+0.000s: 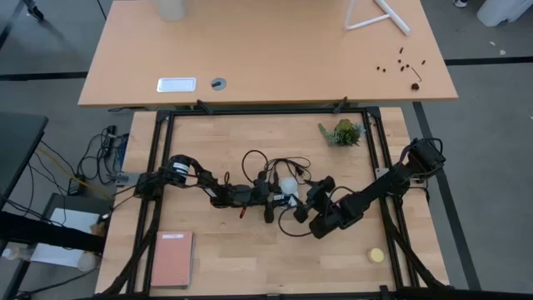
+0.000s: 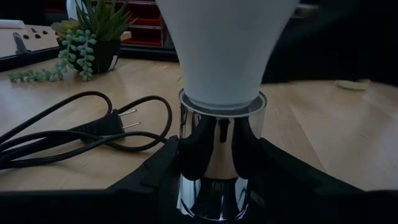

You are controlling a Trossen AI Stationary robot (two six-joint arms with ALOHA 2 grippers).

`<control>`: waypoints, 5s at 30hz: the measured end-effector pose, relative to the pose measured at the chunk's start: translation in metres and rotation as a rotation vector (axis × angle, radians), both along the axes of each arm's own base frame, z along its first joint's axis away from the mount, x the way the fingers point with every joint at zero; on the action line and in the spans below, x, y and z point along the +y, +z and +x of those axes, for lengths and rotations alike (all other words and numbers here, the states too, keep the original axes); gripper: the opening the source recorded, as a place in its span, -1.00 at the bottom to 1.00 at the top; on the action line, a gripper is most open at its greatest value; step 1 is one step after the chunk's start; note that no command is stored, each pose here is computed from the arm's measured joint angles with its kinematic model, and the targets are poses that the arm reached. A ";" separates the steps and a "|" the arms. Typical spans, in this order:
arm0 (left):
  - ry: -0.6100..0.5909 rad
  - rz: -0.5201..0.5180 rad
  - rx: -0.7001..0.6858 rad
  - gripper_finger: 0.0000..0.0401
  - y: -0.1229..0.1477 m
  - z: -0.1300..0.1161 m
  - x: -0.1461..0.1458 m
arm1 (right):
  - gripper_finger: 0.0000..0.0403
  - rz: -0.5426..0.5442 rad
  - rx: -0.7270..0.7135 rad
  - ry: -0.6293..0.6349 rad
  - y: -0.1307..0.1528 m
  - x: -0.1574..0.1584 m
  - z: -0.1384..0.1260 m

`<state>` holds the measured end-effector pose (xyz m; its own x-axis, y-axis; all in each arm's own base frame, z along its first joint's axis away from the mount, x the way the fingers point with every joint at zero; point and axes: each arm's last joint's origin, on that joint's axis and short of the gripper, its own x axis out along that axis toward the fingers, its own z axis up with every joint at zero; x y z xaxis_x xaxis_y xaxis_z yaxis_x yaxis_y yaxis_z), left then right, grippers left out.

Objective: Screw lightbulb
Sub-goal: Remove the lightbulb from the lamp, then move the lightbulb to the middle right of the table

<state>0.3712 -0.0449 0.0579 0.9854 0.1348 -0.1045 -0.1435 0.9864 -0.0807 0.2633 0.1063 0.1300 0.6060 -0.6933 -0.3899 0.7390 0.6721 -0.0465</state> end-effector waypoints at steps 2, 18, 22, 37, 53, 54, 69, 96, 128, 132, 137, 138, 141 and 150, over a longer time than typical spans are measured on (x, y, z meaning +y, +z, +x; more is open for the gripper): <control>-0.002 0.007 0.003 -0.09 0.000 0.000 0.000 | 0.63 -0.028 0.006 -0.046 -0.003 -0.002 -0.008; -0.002 0.006 0.003 -0.09 -0.001 -0.001 0.001 | 0.32 0.062 0.004 0.191 0.007 0.010 0.014; -0.002 0.005 0.003 -0.09 -0.001 -0.001 0.001 | 0.36 0.022 0.039 0.186 0.007 0.001 0.018; 0.009 0.010 0.005 -0.09 -0.001 -0.001 0.002 | 0.28 0.000 -0.028 -0.056 0.011 -0.008 -0.008; 0.006 0.007 0.001 -0.09 -0.001 -0.001 0.001 | 0.25 0.127 -0.056 0.211 0.026 0.010 0.010; 0.006 0.007 0.001 -0.09 -0.001 -0.001 0.001 | 0.25 0.121 -0.054 0.209 0.027 0.007 0.011; 0.003 0.006 0.003 -0.09 -0.001 -0.001 0.001 | 0.23 0.183 0.040 -0.065 0.007 -0.015 -0.013; 0.004 0.007 0.004 -0.09 -0.001 -0.001 0.002 | 0.21 0.191 0.060 -0.027 0.009 -0.017 -0.007; 0.003 0.021 0.006 -0.09 -0.001 -0.001 0.002 | 0.14 0.071 0.068 0.073 0.014 -0.005 -0.004; 0.003 0.015 0.009 -0.09 -0.001 -0.001 0.002 | 0.14 0.121 0.030 0.034 0.015 -0.006 -0.007; 0.006 0.001 0.011 -0.05 -0.001 -0.001 0.002 | 0.14 0.144 0.023 -0.027 0.020 -0.021 -0.005; 0.005 0.002 0.009 -0.03 -0.001 -0.001 0.002 | 0.14 0.157 0.042 -0.032 0.020 -0.027 -0.003; -0.054 -0.006 0.012 0.07 -0.002 -0.001 0.000 | 0.18 0.280 0.143 -0.036 0.012 -0.051 0.004; -0.200 0.080 0.065 0.22 -0.006 -0.002 -0.005 | 0.30 0.599 0.122 0.012 0.016 -0.091 0.020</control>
<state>0.3691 -0.0498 0.0518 0.9848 -0.0518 -0.1655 0.0528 0.9986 0.0017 0.2836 0.0151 0.1465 0.5384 -0.3255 -0.7773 0.7446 0.6156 0.2580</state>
